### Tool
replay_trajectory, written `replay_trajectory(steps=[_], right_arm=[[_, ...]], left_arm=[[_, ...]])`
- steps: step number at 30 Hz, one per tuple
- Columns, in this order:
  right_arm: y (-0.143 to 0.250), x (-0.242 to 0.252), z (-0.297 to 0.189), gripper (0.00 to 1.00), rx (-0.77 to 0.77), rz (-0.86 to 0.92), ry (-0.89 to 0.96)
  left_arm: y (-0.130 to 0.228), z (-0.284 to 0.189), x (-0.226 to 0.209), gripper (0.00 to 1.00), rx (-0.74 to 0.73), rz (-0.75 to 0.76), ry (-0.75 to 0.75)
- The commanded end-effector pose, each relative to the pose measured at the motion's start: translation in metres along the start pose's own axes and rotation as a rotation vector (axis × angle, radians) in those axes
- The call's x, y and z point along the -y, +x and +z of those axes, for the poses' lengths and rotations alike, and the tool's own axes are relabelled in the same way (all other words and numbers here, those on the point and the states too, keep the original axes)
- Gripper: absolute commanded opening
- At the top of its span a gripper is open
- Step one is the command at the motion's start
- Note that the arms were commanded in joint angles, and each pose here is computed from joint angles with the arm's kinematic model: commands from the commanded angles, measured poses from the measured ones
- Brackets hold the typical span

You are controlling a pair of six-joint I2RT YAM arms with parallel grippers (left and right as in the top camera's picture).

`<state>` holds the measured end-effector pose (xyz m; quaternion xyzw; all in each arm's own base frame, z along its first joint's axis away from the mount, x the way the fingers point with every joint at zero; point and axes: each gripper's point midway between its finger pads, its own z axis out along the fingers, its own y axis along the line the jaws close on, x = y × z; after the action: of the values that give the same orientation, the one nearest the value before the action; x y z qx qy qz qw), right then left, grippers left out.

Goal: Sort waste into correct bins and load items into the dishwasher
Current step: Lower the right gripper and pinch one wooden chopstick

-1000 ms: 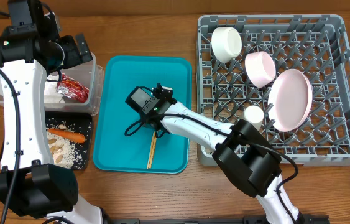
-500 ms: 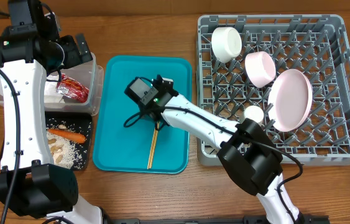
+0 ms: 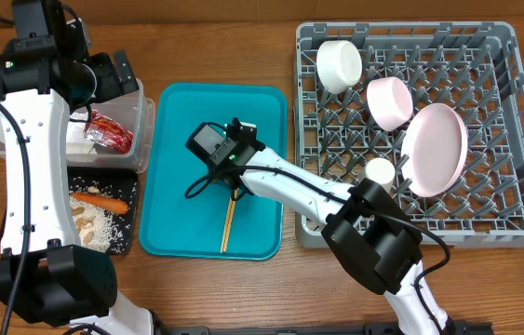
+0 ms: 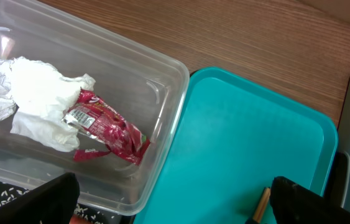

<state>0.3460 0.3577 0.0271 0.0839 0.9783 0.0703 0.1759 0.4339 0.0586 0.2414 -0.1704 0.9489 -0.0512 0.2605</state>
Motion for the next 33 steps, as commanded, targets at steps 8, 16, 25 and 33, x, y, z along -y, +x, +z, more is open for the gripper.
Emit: replay_trajectory(steps=[8,16,25,33], right_arm=[[-0.0027,-0.0072,-0.0098,0.38,0.017,0.009,-0.048],[-0.0005,-0.0072,-0.0091,0.39,0.009,0.008,-0.05],[-0.0004,-0.0104,-0.0095,0.39,0.012,0.008,-0.061],[0.001,-0.012,-0.0098,0.39,0.012,0.004,-0.064]], left_arm=[[-0.0079,-0.0138,0.0029,1.0,0.043,-0.001,0.004],[-0.0079,-0.0138,0.0029,1.0,0.043,-0.001,0.004],[-0.0079,-0.0136,0.0028,1.0,0.043,-0.001,0.004],[-0.0079,-0.0136,0.0028,1.0,0.043,-0.001,0.004]])
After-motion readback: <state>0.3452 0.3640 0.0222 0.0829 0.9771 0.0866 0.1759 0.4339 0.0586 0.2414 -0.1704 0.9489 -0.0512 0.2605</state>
